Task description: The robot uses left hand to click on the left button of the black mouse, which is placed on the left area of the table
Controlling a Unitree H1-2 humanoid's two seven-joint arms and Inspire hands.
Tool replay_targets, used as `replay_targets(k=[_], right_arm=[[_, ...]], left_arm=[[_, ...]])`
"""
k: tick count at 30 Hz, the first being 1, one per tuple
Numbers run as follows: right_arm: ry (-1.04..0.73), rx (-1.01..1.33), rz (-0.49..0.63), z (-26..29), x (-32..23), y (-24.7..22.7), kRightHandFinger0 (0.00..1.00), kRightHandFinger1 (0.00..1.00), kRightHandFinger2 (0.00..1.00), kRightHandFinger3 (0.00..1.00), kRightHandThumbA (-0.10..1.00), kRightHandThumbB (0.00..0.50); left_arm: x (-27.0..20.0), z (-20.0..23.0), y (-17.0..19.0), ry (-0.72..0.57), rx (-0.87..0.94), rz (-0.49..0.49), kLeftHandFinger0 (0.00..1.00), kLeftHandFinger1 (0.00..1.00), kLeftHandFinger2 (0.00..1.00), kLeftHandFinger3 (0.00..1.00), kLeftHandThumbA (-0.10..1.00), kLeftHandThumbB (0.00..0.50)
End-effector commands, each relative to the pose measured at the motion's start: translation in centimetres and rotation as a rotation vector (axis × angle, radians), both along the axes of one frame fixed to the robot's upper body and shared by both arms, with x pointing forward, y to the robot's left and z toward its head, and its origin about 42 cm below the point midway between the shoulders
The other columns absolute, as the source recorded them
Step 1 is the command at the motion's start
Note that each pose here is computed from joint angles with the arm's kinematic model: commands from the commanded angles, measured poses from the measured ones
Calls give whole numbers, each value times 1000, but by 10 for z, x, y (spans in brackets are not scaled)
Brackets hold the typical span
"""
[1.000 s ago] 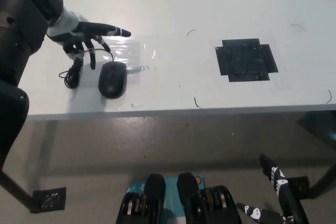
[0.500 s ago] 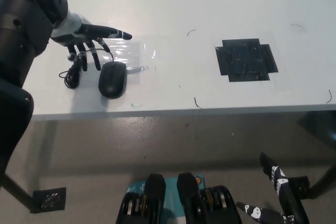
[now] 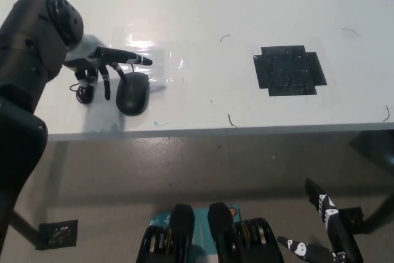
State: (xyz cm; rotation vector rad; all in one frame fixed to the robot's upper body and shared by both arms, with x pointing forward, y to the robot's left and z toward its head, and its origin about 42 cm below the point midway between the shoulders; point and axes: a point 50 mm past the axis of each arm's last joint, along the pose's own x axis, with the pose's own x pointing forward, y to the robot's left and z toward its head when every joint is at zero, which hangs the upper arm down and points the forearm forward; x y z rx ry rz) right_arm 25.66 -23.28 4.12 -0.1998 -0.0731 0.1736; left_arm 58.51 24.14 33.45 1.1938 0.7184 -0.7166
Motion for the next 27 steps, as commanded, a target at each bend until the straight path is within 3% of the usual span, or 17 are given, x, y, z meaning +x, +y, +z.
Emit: replay_targets(k=[1,3,4,5,6,9,10,11,12,13,15,17,19,21,24,25,27], right_arm=[[-59,-3,5,16,10,-6,1000,1000,1000,1000,1000,160],[-57,-6,9,16,11,-6,1000,1000,1000,1000,1000,174],[-58,-9,9,16,12,-6,1000,1000,1000,1000,1000,167],[-60,-9,10,16,12,-6,1000,1000,1000,1000,1000,164],[-63,-8,12,16,12,-6,1000,1000,1000,1000,1000,161],[-64,-11,15,17,12,-6,1000,1000,1000,1000,1000,159],[-64,-12,16,17,12,-6,1000,1000,1000,1000,1000,159],[-63,-13,16,18,12,-6,1000,1000,1000,1000,1000,156],[-63,-12,16,18,12,-6,1000,1000,1000,1000,1000,154],[-63,-17,18,18,12,-6,1000,1000,1000,1000,1000,152],[-62,-12,11,18,11,-7,1000,1000,1000,1000,1000,148],[-62,-8,10,17,11,-6,1000,1000,1000,1000,1000,148],[-63,-8,9,16,10,-7,998,1000,1000,1000,1000,149],[-57,-10,5,14,8,-10,998,1000,1000,1000,1000,150],[-50,-12,4,13,6,-11,999,1000,1000,1000,1000,147],[-46,-8,5,11,5,-11,1000,1000,1000,1000,1000,146],[-34,-4,5,10,3,-12,1000,1000,1000,1000,1000,145]], left_arm=[[4,23,-11,-48,-4,-18,0,14,363,1000,1000,379],[4,19,-13,-47,8,-18,0,24,432,1000,1000,411],[4,15,-15,-53,14,-18,45,161,555,1000,1000,431],[4,13,-15,-55,21,-27,195,385,786,1000,1000,432],[3,10,-16,-50,24,-38,331,546,809,1000,1000,432],[2,4,-17,-38,14,-33,8,192,390,1000,1000,420],[2,4,-17,-41,19,-38,8,192,390,1000,1000,420],[2,4,-16,-43,29,-44,0,8,166,1000,1000,429],[2,4,-16,-45,31,-47,0,72,309,1000,1000,439],[4,12,-14,-51,12,-24,0,19,70,1000,1000,401],[5,25,-14,-57,-16,-15,0,0,35,1000,1000,372],[7,55,-7,-114,-61,-24,0,75,202,1000,1000,354],[8,79,-1,-153,-117,-5,0,50,274,1000,1000,347],[5,114,5,-203,-239,25,0,0,261,1000,1000,396],[-9,151,16,-292,-472,-5,0,0,150,1000,1000,350],[-31,171,22,-379,-617,-97,24,0,56,1000,1000,279],[-67,185,22,-520,-717,-151,28,0,2,1000,1000,321]])
